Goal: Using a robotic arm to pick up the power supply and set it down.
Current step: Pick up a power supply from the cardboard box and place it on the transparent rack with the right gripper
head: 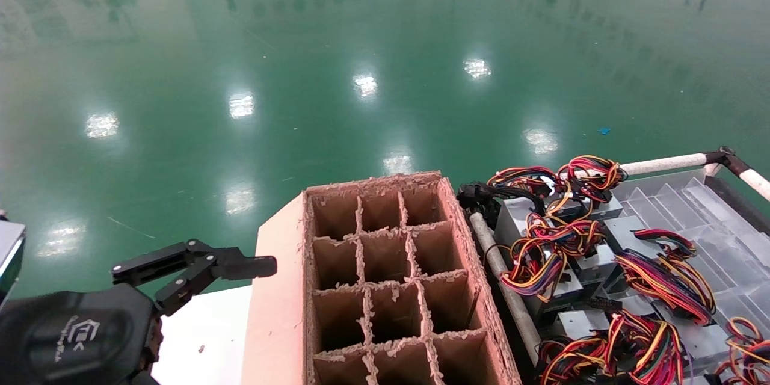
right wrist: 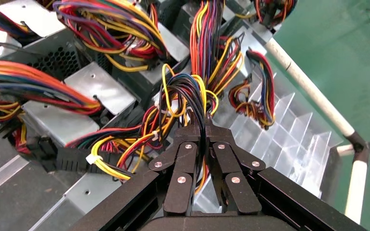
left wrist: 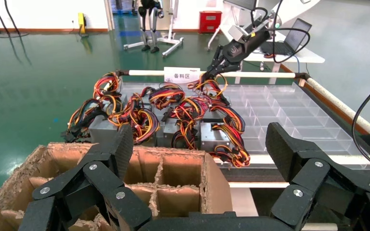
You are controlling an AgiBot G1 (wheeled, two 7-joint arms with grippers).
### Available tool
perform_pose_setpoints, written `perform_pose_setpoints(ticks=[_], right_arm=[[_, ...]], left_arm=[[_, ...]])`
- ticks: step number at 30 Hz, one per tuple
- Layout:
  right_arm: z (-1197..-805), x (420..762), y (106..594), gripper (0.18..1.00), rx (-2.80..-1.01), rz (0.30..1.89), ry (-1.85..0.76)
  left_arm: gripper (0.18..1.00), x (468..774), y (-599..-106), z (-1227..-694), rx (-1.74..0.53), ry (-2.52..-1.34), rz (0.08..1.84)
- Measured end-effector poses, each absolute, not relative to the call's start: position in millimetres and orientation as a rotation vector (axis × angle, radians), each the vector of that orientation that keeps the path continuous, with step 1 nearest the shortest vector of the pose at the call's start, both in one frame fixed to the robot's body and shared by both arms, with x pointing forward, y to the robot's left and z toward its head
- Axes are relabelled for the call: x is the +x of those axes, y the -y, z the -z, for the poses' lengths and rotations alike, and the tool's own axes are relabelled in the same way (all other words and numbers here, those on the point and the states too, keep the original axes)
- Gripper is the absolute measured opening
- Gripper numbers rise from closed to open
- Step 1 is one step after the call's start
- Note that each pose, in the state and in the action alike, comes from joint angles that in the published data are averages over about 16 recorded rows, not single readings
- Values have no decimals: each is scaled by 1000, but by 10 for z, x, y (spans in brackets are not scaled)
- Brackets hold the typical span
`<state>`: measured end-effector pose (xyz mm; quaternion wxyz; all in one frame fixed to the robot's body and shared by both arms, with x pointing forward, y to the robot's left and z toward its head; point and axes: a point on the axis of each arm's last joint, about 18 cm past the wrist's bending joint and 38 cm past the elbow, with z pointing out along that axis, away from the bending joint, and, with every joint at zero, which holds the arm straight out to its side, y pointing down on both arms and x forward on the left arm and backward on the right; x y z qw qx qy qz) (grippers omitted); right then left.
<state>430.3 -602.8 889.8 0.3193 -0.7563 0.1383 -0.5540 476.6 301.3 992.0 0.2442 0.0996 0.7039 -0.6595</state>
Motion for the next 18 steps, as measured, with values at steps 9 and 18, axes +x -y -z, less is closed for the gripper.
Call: perform_pose_setpoints(ticks=[9,18], right_arm=[[-8914,4328,6001,230,-1986,1449,-366],[-8935,4423,5877,333,-1962,1410,-334]], left_arm=[[1001,4766,-3013,-9920,272,-1922,1801],[1001,4766,-3013,-9920,272,-1922,1801]])
